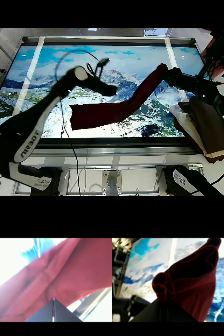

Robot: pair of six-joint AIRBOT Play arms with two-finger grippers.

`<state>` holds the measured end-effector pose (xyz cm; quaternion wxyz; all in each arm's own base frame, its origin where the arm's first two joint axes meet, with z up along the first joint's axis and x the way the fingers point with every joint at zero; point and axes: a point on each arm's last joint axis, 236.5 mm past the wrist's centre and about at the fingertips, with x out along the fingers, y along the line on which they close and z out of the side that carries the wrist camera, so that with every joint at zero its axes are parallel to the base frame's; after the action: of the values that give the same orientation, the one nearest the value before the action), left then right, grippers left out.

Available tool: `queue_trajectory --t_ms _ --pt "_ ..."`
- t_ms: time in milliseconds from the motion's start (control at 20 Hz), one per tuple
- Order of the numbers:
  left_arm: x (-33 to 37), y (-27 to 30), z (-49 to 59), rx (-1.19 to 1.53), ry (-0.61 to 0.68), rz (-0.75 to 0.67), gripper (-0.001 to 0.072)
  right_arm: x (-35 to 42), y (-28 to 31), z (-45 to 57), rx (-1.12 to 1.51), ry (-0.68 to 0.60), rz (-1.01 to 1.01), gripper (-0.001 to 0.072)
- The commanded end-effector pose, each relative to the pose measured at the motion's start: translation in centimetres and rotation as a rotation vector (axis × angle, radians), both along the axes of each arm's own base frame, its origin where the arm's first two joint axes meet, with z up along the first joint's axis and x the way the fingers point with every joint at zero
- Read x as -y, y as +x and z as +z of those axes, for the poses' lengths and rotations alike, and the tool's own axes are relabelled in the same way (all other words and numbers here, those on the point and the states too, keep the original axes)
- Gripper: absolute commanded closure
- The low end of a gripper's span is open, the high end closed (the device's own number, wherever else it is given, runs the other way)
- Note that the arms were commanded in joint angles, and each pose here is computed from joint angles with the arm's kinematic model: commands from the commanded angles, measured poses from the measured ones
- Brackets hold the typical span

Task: Fold the shirts.

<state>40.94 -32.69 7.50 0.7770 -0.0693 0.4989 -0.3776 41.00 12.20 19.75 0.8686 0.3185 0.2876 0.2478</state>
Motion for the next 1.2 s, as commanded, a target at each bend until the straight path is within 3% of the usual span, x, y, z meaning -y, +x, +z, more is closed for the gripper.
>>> queue_trajectory --t_ms 0,150,400,550,600,700,900,1150 --pt "-5.4 2.4 8.7 0.163 0.001 0.078 0.0688 -6.6 -0.2 1.9 0.055 -0.011 0.105 0.0687" --pt "-9.7 2.0 13.1 0.233 0.004 0.137 0.0688 -15.8 -1.1 -2.9 -0.033 -0.001 0.244 0.0686" --pt "-13.9 0.3 11.3 0.201 0.197 0.132 0.0688 -30.4 -5.6 -11.8 -0.156 0.007 0.378 0.0686" --pt "-14.9 0.2 10.7 0.193 0.248 0.134 0.0688 -35.8 -6.6 -13.7 -0.144 0.0 0.416 0.0683" --pt "-14.9 0.2 10.7 0.193 0.248 0.133 0.0688 -36.5 -6.1 -13.7 -0.131 0.002 0.405 0.0626" --pt "-14.9 0.1 10.6 0.187 0.25 0.131 0.0688 -36.3 -4.8 -13.7 -0.11 -0.001 0.373 0.028" --pt "-15.0 -0.3 10.4 0.173 0.258 0.123 0.0688 -32.3 -2.2 -14.9 -0.17 -0.033 0.389 0.0275" --pt "-15.0 -0.2 10.4 0.175 0.258 0.124 0.0688 -18.1 -0.2 -21.0 -0.449 -0.253 0.436 0.0276"
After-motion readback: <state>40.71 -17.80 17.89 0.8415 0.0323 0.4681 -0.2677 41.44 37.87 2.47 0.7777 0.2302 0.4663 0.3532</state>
